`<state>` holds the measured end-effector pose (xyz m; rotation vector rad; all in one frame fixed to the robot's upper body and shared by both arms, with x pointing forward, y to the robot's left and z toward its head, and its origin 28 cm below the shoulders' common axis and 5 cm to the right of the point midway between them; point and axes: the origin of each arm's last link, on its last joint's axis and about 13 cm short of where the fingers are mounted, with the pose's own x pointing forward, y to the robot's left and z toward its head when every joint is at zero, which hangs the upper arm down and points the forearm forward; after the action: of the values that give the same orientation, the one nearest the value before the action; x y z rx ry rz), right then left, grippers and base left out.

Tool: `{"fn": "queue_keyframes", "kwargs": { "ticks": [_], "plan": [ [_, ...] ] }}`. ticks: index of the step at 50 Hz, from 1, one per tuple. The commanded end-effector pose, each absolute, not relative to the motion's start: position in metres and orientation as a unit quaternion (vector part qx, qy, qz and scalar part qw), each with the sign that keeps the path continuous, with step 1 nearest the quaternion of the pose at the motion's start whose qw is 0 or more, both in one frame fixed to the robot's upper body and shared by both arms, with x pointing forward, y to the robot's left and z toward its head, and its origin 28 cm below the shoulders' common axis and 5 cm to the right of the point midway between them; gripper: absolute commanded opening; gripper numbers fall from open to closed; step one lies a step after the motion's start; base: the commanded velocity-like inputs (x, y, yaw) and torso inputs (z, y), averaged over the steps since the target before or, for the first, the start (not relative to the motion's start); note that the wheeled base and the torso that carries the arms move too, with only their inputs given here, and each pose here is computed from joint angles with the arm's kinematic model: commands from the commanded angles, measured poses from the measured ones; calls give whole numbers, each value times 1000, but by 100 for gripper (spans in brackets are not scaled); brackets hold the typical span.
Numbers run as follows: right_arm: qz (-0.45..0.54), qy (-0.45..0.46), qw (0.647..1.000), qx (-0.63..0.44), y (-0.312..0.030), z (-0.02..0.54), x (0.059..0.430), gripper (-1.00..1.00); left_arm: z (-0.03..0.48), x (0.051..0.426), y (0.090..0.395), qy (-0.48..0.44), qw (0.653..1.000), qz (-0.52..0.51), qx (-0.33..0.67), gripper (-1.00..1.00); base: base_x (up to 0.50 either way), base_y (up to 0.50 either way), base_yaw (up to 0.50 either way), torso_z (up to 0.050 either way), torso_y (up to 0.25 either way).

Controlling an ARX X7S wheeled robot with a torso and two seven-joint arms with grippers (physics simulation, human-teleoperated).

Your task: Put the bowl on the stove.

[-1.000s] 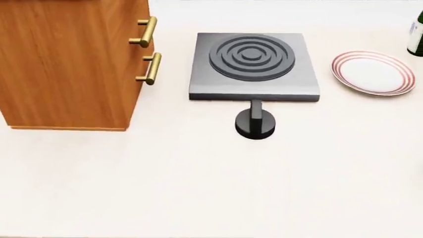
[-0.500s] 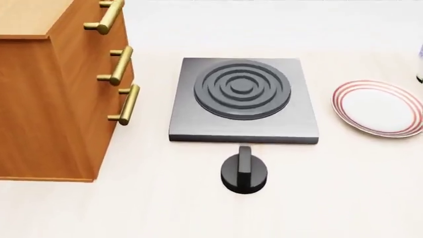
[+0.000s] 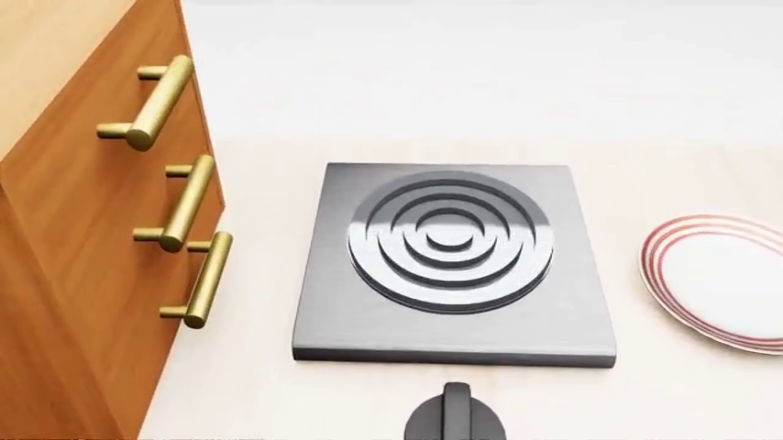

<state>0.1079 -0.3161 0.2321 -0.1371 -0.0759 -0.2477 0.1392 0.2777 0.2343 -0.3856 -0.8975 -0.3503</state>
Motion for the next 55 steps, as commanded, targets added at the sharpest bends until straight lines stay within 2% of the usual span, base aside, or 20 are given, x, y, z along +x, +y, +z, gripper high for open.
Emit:
{"fn": "queue_keyframes", "kwargs": {
  "ticks": [1, 17, 24, 34, 55],
  "plan": [
    [-134, -38, 988, -66, -319, 229, 103, 100, 233, 140, 281, -438, 868, -159, -173, 100, 500, 0, 0, 0, 0],
    [-135, -17, 989, -48, -322, 242, 105, 100, 232, 140, 281, -436, 868, -160, -175, 100, 493, 0, 0, 0, 0],
    [-102, 28, 989, -103, -333, 272, 99, 100, 232, 141, 281, -435, 869, -160, -174, 100, 0, 0, 0, 0, 0],
    [-95, 66, 987, -110, -350, 313, 84, 100, 231, 141, 281, -434, 869, -163, -173, 100, 0, 0, 0, 0, 0],
    [-34, 173, 983, -44, -346, 296, 78, 100, 230, 143, 280, -427, 873, -157, -173, 100, 0, 0, 0, 0, 0]
  ]
}}
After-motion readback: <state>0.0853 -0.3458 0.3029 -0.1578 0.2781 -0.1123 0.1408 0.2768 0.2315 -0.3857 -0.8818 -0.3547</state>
